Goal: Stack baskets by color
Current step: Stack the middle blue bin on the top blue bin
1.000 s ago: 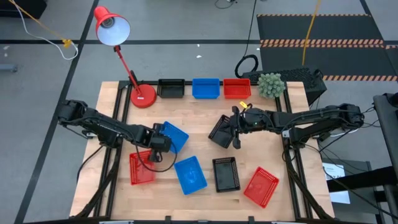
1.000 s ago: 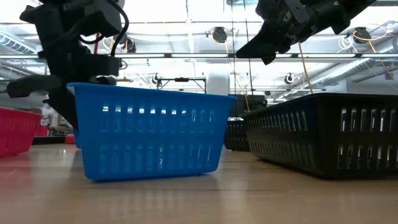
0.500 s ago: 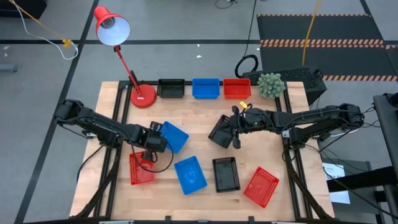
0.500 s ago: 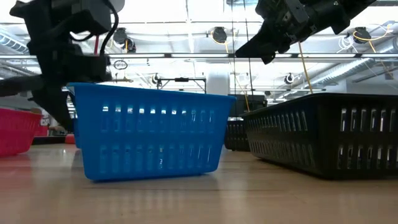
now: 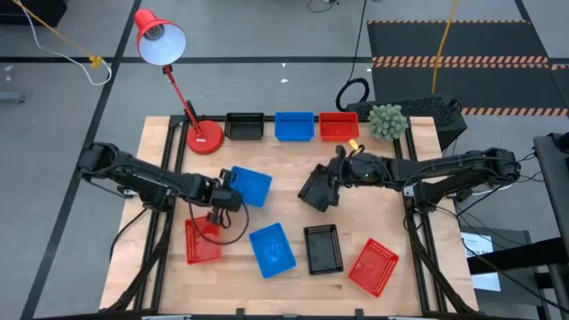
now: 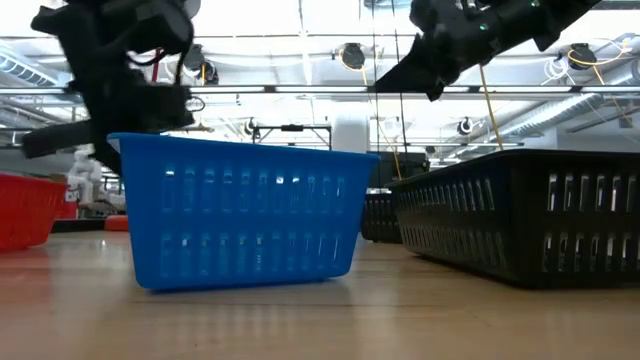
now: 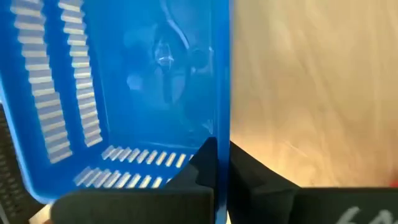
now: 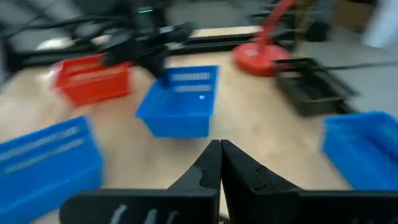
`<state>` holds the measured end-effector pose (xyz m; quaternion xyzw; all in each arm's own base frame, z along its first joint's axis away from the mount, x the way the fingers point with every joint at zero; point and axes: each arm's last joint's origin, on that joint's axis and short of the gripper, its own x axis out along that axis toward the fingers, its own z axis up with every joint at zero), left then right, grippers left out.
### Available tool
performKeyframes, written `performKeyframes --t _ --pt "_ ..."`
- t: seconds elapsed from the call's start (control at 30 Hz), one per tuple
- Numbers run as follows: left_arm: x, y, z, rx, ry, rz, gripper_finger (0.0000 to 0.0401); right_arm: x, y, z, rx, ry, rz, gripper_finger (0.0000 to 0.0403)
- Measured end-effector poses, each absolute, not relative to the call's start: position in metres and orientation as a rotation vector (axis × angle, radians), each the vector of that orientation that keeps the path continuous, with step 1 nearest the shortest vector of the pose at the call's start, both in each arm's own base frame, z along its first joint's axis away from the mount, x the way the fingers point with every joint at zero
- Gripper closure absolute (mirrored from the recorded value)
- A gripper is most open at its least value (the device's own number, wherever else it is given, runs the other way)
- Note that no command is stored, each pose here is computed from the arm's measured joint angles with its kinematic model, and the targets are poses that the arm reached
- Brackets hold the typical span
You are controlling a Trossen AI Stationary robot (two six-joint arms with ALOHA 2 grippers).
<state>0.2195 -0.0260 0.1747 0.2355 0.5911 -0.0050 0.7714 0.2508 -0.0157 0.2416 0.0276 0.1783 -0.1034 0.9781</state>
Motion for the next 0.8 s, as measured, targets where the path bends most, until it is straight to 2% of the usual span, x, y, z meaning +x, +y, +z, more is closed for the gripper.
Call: performKeyframes --t 0.1,0.23,0.43,0.63,0.8 --pt "0.228 -0.018 0.184 0.486 1.238 0.048 0.0393 0.256 -0.018 0.254 0.087 0.344 -0.291 0.0403" --pt "0.245 0.002 0.202 0.424 1.124 0.145 0.0395 0.271 -0.006 0.265 0.060 0.374 -0.295 0.0403" --pt "0.273 0.029 0.223 0.379 1.076 0.228 0.0396 0.305 0.010 0.268 -0.039 0.411 -0.263 0.0394" --pt "0.305 0.034 0.224 0.413 1.091 0.209 0.0396 0.337 0.015 0.257 -0.115 0.468 -0.257 0.0346" --pt "0.321 0.029 0.223 0.440 1.150 0.181 0.0397 0.347 0.013 0.238 -0.167 0.533 -0.253 0.0300"
